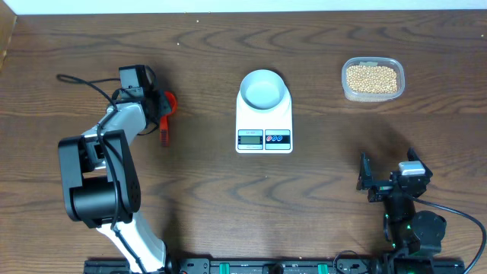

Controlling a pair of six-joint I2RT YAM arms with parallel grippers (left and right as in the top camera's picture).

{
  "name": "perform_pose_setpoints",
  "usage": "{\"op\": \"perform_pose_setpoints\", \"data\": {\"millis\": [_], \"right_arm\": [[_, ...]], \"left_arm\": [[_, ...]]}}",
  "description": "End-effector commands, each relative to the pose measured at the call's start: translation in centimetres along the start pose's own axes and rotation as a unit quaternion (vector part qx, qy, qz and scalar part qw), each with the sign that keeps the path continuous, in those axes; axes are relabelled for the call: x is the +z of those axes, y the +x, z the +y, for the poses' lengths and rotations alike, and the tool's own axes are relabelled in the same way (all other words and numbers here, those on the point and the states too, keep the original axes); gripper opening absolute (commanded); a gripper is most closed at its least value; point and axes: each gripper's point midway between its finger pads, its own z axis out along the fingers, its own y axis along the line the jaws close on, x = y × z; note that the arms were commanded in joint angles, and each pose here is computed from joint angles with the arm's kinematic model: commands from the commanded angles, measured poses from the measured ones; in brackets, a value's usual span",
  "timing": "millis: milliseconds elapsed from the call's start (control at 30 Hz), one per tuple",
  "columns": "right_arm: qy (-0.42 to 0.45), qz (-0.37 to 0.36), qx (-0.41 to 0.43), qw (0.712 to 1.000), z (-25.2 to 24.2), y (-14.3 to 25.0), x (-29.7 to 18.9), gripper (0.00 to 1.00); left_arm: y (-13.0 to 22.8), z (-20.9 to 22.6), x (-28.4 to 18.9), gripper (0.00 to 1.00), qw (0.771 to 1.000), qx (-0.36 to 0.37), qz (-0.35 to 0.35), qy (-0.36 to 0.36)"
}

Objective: Scoop item into bowl and weigh 50g on scale
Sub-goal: 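Close the left gripper on the red scoop's rim and lift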

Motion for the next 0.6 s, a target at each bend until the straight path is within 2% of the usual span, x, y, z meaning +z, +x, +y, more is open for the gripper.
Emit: {"op": "perform_pose_setpoints", "data": {"millis": [0,100,300,567], "right_arm": [[-0.001,-0.002,-0.006,1.000,0.0,0.0,0.0,0.99],[-0.001,-0.002,-0.006,1.000,0.0,0.0,0.0,0.99],[-0.001,-0.002,-0.006,1.000,0.0,0.0,0.0,0.99],[-0.001,-0.002,-0.006,1.000,0.0,0.0,0.0,0.99]], "left_arm": [[1.2,1.3,-0.2,0.07,0.988,-0.151,0.017,-0.038],[3.0,1.9,-0.3,0.08,0.972,-0.221,0.046,-0.060],[6.2,3.1,-1.1,0.07,0.938,-0.315,0.094,-0.108],[7.0,3.4,-1.4,0.07,0.933,-0.321,0.108,-0.121]]}}
